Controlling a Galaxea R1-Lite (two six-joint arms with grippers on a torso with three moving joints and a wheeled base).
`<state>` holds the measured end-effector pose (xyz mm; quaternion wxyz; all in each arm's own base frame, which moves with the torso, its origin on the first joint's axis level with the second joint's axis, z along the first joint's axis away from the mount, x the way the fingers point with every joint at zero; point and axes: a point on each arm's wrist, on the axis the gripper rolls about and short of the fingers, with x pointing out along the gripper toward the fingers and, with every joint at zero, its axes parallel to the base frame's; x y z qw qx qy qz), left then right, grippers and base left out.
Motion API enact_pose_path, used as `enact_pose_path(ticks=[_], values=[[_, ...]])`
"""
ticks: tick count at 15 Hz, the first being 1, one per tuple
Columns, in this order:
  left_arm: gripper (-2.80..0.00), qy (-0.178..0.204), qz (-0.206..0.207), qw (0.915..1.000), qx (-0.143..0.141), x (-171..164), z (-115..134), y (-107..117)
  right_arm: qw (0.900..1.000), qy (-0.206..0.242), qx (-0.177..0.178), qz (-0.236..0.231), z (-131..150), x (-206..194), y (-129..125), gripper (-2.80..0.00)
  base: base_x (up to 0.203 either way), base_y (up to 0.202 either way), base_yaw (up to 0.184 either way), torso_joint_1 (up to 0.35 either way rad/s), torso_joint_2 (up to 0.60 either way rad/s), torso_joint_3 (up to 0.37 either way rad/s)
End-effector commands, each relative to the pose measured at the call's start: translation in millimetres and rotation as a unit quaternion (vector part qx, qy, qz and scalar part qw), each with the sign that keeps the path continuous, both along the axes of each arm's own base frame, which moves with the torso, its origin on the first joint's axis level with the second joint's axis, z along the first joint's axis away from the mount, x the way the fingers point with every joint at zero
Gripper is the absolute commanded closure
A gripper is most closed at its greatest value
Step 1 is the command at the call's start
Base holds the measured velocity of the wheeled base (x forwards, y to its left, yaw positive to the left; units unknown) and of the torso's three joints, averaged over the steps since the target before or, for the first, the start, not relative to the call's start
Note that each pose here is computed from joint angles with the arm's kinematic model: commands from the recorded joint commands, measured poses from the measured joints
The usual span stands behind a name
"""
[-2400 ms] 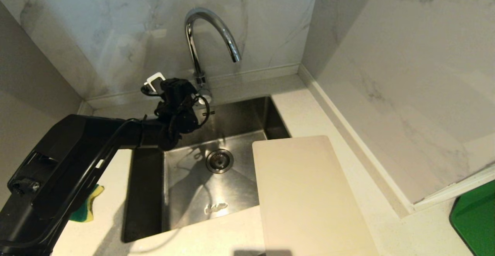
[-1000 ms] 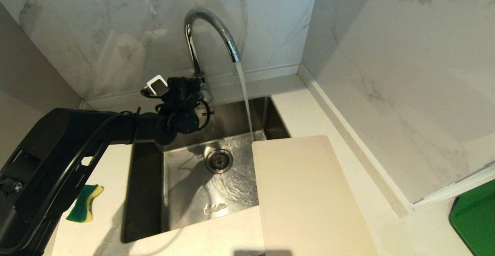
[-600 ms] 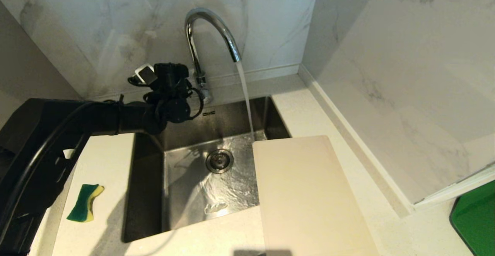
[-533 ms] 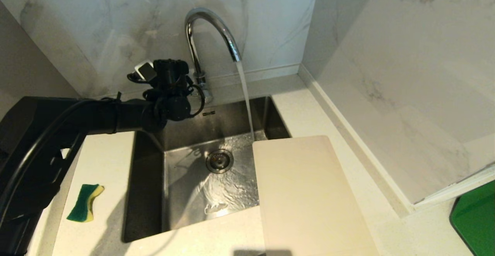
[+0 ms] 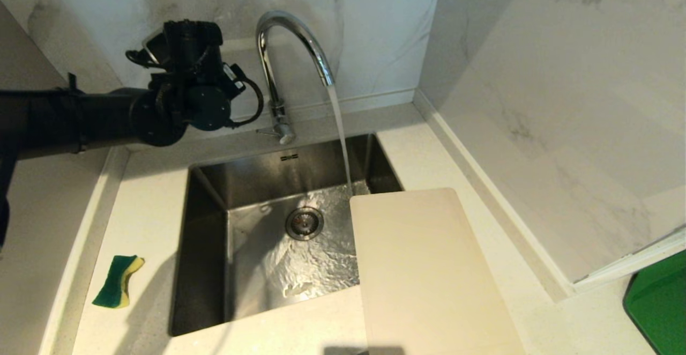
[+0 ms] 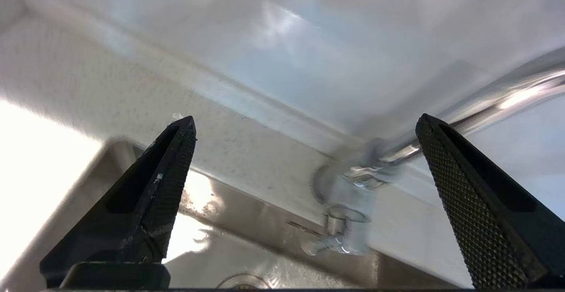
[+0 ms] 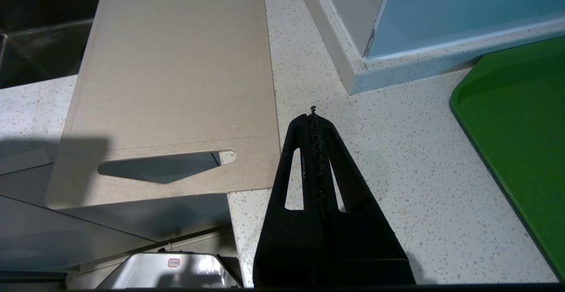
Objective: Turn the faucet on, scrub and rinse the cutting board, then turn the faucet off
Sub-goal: Turn on the tap, then pick up the cleaning cloth
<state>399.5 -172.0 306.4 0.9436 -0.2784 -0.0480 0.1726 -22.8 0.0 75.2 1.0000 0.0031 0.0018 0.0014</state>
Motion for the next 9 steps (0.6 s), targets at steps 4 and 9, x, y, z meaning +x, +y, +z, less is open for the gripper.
enact_pose_path(ticks=[4, 9], values=[[-2.8, 0.018, -0.036, 0.9989, 0.025, -71.5, 68.6, 49.5, 1.0, -0.001, 0.0, 0.0, 0.2, 0.0, 0.0, 0.0, 0.0, 0.0, 0.0, 0.0, 0.0, 0.0], [0.0, 0.07, -0.075, 0.9939, 0.041, -121.1, 89.0, 72.0, 1.0, -0.001, 0.001, 0.0, 0.2, 0.0, 0.0, 0.0, 0.0, 0.0, 0.0, 0.0, 0.0, 0.0]])
